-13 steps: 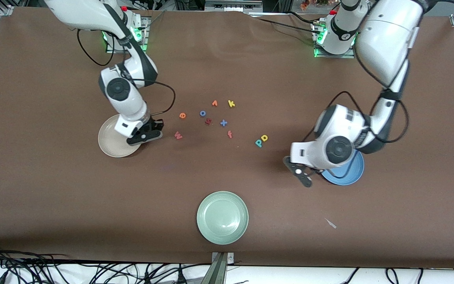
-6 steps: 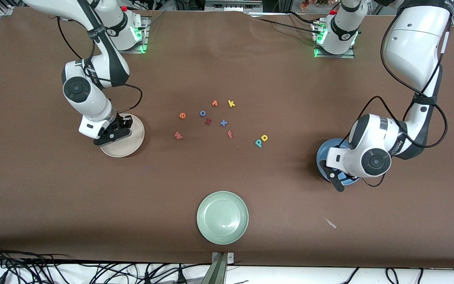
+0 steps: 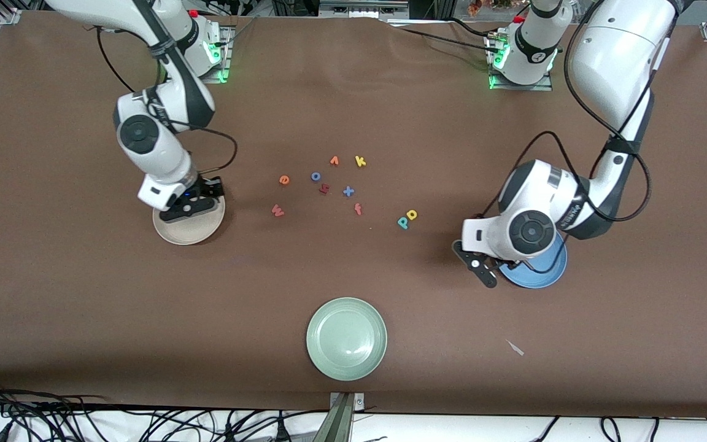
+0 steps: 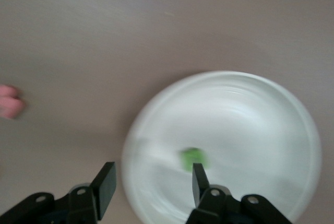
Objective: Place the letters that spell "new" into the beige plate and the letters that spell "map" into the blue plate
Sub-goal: 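Grasp the pink M with the right gripper while the left gripper grasps the P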
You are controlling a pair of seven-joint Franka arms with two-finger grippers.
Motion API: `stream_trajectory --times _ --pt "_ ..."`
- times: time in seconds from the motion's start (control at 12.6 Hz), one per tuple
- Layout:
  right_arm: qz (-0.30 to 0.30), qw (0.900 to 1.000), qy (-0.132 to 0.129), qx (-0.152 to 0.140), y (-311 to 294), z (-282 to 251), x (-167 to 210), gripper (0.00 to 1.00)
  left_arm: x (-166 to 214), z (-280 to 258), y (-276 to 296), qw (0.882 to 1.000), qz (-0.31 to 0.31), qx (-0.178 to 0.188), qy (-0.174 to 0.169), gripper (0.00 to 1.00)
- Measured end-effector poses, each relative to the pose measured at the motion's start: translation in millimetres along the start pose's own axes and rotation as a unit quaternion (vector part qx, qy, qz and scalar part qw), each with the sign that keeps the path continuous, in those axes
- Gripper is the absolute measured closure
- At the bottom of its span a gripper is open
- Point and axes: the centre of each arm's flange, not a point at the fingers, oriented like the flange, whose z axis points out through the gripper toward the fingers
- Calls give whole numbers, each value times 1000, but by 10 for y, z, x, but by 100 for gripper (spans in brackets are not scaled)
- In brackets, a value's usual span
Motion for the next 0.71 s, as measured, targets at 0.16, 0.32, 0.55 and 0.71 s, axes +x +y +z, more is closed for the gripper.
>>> stream_trajectory --times 0.16,0.32,0.55,0.71 --pt "31 999 7 23 -557 29 157 33 137 -20 316 998 -55 -8 3 0" --pt "54 998 13 38 -991 141 274 33 251 7 602 997 -83 -5 0 0" --pt "51 998 25 17 -1319 430 299 33 354 49 900 995 -96 -1 -5 0" --pt "38 999 33 9 -1435 551 279 33 378 105 928 995 -96 -2 -6 0"
